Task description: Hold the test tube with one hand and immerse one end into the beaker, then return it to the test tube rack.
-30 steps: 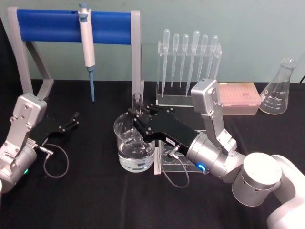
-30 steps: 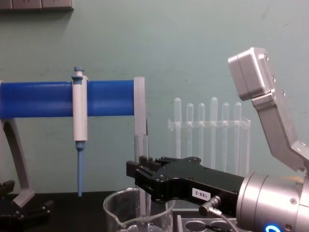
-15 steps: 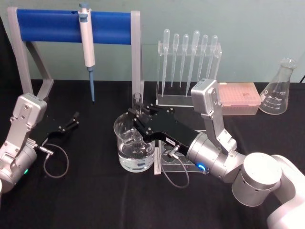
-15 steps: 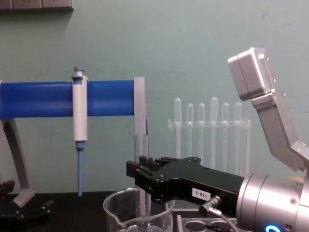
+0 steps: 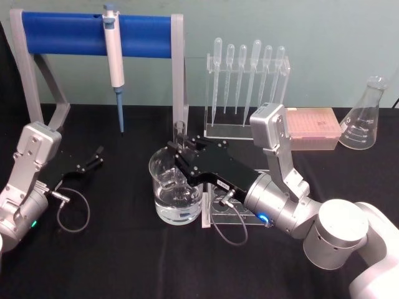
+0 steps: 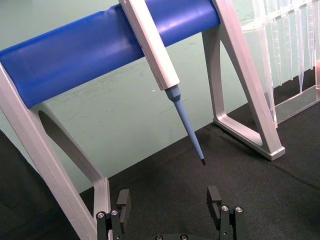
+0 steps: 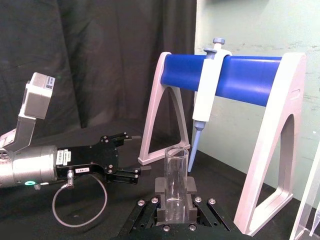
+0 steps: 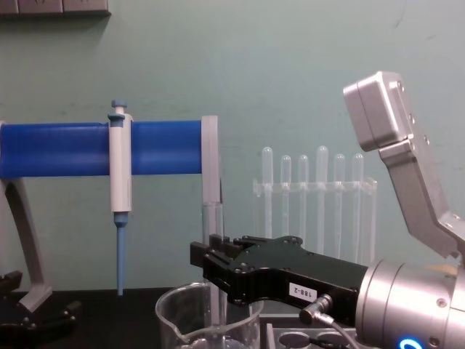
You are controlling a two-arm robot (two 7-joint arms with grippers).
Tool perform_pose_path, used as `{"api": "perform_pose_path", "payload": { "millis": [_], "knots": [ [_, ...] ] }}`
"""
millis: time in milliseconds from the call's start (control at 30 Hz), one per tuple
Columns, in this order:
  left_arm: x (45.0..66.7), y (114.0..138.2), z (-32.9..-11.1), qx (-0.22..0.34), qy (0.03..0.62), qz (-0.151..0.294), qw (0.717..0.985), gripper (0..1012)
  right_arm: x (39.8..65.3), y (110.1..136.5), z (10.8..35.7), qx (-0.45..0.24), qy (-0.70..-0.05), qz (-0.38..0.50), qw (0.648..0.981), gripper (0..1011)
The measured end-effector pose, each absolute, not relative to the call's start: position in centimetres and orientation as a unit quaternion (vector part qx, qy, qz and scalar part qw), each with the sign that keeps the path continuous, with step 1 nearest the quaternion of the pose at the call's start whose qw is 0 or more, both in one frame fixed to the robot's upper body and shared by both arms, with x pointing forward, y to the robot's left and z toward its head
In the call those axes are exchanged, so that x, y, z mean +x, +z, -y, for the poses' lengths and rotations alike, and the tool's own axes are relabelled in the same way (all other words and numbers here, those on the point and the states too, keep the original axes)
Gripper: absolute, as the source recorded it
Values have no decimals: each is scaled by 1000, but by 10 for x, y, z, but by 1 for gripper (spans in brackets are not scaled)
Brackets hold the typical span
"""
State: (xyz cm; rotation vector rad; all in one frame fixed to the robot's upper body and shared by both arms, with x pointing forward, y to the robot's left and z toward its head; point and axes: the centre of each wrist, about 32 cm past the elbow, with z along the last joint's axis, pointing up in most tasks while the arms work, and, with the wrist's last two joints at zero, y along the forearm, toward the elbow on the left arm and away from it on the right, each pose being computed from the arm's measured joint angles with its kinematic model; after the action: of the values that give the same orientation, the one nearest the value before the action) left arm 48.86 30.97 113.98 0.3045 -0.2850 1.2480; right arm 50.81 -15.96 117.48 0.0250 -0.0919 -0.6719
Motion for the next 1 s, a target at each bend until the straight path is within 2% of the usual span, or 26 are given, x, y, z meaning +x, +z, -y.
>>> {"api": "perform_pose_path", "payload": {
  "millis": [1000],
  "knots": [
    [489,1140,-310,141,580,132,791,1000,508,1175,160,12,-330,45,943,224]
  ]
}}
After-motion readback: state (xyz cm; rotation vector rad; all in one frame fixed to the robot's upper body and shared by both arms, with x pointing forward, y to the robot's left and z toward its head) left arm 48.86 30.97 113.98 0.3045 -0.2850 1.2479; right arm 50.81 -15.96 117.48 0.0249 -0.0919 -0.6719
